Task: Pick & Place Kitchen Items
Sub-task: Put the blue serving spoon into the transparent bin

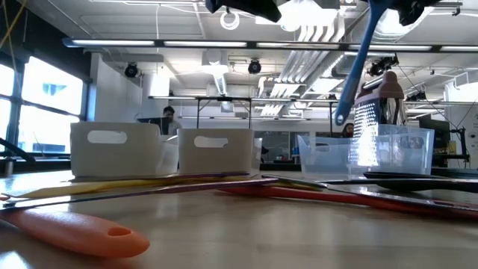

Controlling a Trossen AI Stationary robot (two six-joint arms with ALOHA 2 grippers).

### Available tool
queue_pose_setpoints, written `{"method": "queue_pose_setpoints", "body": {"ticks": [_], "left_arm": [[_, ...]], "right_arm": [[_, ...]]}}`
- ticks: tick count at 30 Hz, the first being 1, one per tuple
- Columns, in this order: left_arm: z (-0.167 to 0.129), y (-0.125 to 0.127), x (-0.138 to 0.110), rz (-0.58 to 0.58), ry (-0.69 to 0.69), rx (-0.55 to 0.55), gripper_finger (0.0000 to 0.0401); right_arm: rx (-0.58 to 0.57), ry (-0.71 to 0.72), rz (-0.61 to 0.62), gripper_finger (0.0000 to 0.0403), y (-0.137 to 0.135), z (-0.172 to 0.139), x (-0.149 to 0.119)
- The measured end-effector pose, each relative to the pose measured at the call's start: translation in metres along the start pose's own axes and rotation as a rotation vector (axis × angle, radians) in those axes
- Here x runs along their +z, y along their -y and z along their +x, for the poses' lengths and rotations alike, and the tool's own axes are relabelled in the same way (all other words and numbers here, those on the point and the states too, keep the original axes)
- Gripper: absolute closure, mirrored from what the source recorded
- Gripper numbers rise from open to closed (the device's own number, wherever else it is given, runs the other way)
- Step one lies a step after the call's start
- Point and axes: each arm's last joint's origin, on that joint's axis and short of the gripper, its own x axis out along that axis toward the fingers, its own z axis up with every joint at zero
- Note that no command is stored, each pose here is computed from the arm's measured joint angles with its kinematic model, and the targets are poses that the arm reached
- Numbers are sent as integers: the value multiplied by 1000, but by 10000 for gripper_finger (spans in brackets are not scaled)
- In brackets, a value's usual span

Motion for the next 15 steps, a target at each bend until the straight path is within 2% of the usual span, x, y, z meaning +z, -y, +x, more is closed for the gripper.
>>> {"method": "queue_pose_setpoints", "body": {"ticks": [4, 9, 12, 15], "left_arm": [[0, -1, 1, 0, 15, 25, 199], [0, -4, 5, 50, 87, 166, 199], [-1, -4, 12, 122, 157, 247, 199], [-2, -3, 21, 206, 230, 268, 199]], "right_arm": [[29, 61, 10, 346, 0, 0, 8], [118, 138, 63, 346, -2, -1, 15], [183, 190, 92, 346, -5, 0, 20], [241, 233, 112, 346, -9, 2, 23]]}}
